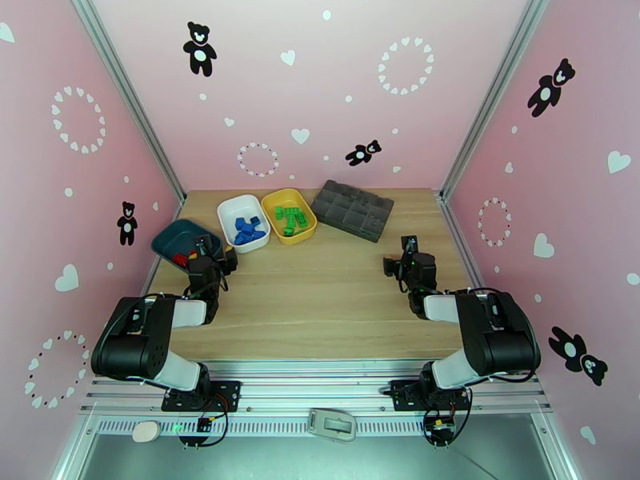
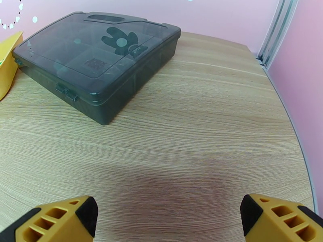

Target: Sort the legos into containers by color

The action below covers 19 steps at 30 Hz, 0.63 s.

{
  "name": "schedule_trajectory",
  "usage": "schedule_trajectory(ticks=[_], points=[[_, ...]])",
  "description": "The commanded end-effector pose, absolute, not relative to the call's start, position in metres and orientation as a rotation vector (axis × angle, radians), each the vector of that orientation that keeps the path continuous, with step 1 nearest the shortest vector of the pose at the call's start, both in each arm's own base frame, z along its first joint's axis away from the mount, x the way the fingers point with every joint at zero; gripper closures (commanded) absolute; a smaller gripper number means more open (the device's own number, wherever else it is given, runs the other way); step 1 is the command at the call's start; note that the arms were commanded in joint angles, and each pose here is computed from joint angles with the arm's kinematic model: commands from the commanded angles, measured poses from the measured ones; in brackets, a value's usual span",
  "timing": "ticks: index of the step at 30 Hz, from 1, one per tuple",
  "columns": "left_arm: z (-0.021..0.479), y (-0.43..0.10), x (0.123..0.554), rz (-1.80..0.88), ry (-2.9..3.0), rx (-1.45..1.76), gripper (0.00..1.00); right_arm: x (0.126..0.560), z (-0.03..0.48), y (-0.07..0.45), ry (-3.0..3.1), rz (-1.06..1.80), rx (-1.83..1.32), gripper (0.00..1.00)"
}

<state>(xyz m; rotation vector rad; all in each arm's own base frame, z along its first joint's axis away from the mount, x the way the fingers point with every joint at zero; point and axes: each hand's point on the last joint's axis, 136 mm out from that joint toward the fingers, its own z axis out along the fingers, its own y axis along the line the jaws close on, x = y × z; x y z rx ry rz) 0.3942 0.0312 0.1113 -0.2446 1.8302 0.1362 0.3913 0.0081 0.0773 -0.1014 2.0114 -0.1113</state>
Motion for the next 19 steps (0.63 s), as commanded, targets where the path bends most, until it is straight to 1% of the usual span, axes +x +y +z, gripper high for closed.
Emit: schedule_trajectory(ticks=[1,19], points=[[0.1125,0.0313,0.3946,0.131,1.818,-0.236,0.02,0.3971,0.0870,0.0085,1.975,-0.100,-0.091,0.01],[0.1124,0.0324,0.3956,0.131,1.822,-0.241,0.02,0.3977,0.0868,0.0126,1.977,-0.071,-0.118,0.01]])
